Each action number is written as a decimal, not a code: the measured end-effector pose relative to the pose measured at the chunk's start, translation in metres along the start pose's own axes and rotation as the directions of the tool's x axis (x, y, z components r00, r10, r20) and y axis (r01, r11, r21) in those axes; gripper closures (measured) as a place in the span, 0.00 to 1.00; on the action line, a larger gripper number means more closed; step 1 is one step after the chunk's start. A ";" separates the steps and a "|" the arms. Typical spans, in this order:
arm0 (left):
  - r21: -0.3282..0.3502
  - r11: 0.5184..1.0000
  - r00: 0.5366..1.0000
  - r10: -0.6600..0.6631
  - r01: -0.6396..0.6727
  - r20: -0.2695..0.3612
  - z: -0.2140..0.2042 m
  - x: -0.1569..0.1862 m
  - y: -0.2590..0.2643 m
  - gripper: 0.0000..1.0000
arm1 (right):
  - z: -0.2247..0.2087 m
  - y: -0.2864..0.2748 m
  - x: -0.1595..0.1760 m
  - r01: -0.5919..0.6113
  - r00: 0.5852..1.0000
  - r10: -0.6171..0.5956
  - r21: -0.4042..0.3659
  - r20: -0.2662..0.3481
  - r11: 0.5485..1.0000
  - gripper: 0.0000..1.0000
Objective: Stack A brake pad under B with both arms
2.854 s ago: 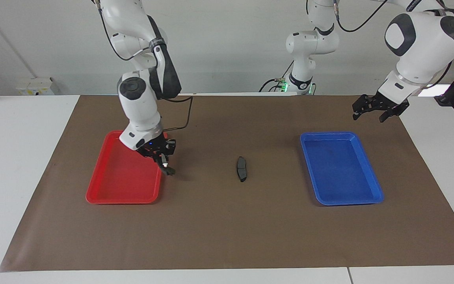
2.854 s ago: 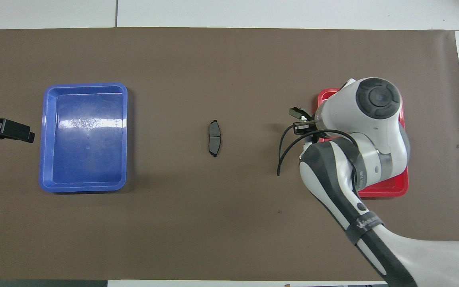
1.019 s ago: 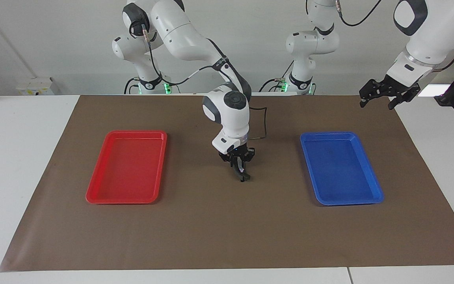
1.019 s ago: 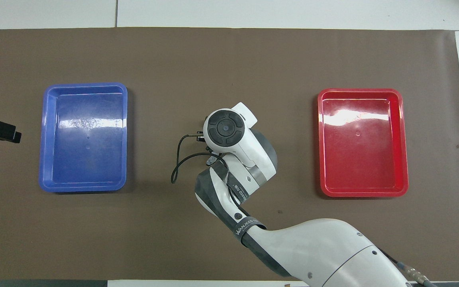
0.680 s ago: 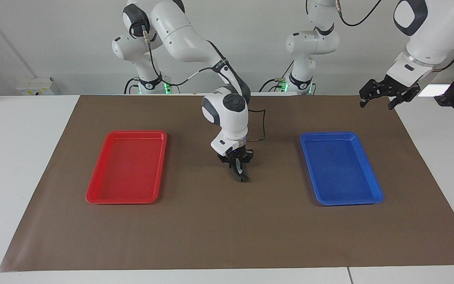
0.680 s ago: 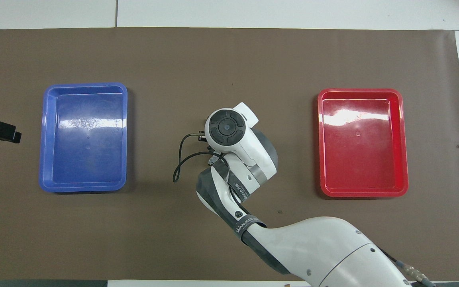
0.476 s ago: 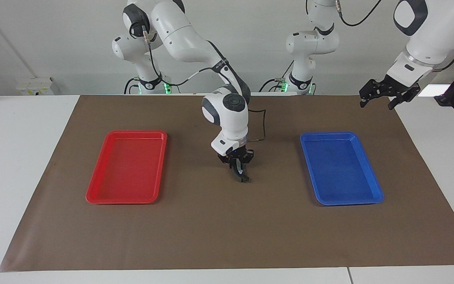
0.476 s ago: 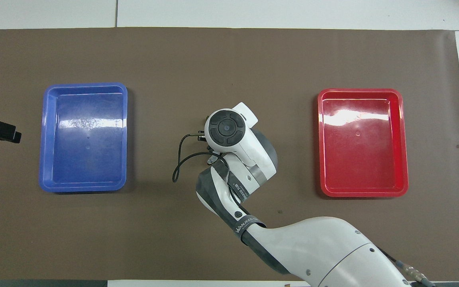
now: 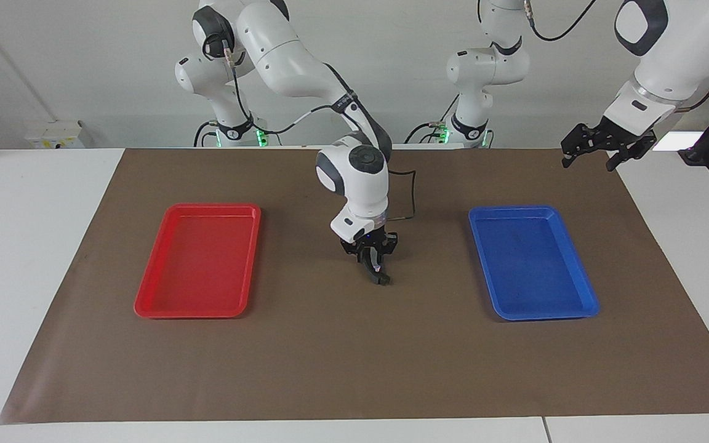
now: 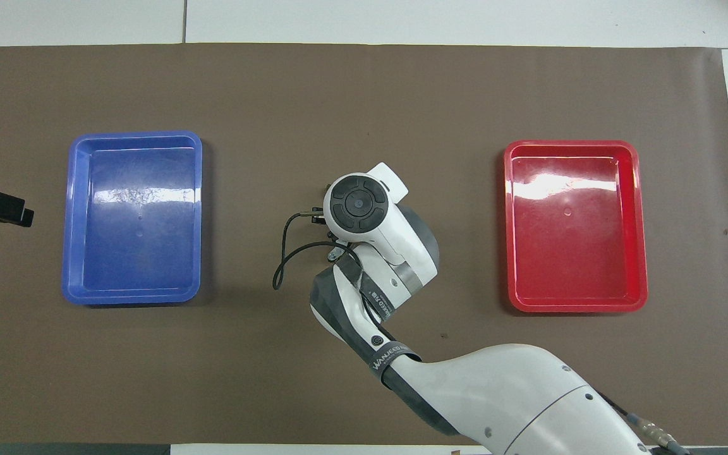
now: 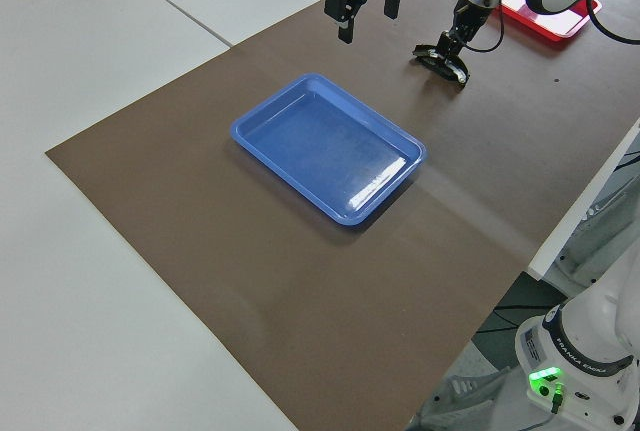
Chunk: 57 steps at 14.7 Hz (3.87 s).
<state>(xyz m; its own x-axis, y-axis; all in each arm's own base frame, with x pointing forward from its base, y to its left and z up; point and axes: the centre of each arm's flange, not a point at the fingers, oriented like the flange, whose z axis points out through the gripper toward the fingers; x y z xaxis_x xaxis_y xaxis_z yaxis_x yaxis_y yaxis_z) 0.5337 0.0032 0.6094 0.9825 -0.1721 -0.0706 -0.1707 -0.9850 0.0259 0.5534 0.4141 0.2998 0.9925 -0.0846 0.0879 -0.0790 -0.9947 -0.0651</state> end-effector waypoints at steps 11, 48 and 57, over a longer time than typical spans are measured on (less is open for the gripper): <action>0.000 1.000 1.000 0.000 0.000 0.000 0.000 0.000 0.000 0.00 | -0.168 0.202 0.105 -0.144 0.988 0.137 -0.082 -0.076 0.986 0.00; 0.000 1.000 1.000 0.000 0.000 0.000 0.000 0.000 0.000 0.00 | -0.350 0.405 0.057 -0.027 0.989 0.039 -0.086 0.145 0.996 0.00; 0.000 1.000 1.000 0.000 0.000 0.000 0.000 0.000 0.000 0.00 | -0.350 0.401 0.059 0.008 0.991 0.002 -0.080 0.134 0.997 0.00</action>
<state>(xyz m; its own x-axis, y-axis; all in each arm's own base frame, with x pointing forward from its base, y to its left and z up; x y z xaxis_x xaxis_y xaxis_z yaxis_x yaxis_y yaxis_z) 0.5337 0.0033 0.6094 0.9826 -0.1719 -0.0706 -0.1705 -0.9850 0.0259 0.5479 -0.0094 0.6264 0.9958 -0.0784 -0.0463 -0.0777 -0.9969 0.0154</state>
